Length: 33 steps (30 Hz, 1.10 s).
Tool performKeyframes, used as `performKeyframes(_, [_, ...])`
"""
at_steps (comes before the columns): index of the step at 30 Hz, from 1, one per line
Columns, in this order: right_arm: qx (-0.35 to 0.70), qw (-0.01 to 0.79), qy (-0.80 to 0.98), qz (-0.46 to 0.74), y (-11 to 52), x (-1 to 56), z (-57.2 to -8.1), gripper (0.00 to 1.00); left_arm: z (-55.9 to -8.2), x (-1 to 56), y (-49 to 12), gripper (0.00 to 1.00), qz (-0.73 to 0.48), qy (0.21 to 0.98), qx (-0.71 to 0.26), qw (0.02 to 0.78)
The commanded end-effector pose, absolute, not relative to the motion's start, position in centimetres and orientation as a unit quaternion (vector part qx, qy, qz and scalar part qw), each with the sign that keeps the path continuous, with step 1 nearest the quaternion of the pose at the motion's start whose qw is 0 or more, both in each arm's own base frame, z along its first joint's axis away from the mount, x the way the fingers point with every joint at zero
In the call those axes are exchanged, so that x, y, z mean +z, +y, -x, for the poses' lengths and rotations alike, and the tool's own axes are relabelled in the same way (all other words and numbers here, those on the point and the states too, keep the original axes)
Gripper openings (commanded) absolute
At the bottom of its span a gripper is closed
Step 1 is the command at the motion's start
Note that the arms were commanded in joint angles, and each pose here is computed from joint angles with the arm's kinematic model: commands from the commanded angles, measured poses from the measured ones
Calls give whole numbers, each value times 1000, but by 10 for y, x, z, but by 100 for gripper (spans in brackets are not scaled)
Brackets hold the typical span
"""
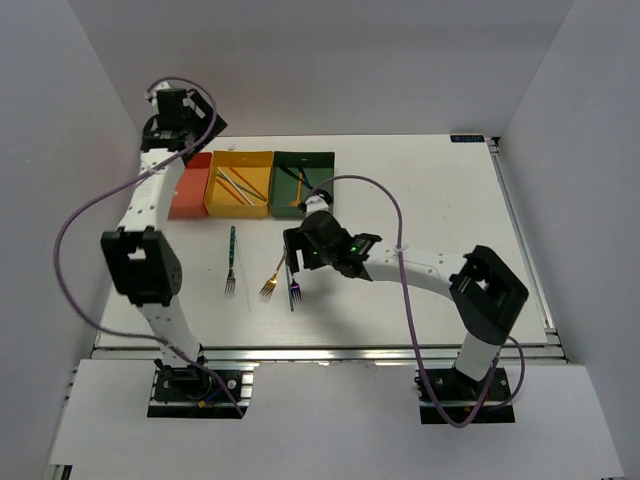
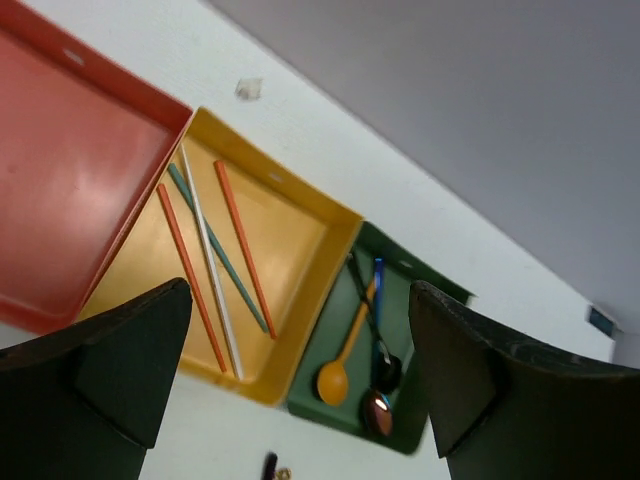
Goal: Sort the eating utensils into containers
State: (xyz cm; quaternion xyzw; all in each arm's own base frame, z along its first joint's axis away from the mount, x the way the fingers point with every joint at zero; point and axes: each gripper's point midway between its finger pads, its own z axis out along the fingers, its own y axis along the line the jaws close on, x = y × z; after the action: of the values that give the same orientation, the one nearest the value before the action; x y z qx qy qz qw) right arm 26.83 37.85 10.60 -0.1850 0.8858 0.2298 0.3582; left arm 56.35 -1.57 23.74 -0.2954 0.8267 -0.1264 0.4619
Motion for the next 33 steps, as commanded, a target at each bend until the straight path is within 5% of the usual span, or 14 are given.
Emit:
performKeyframes(1, [197, 385, 882, 189, 394, 116, -274, 81, -510, 358, -9, 98, 269, 767, -139, 566])
performKeyframes(4, [193, 377, 883, 201, 414, 108, -273, 50, -467, 355, -11, 98, 253, 779, -133, 558])
performKeyframes(8, [171, 366, 889, 214, 431, 92, -273, 36, -406, 371, -6, 98, 228, 754, -123, 603])
performKeyframes(18, [105, 366, 900, 213, 441, 66, -283, 27, -326, 255, -16, 98, 179, 797, -119, 564])
performKeyframes(33, [75, 341, 910, 223, 442, 32, -283, 23, -320, 249, -31, 98, 159, 803, -154, 553])
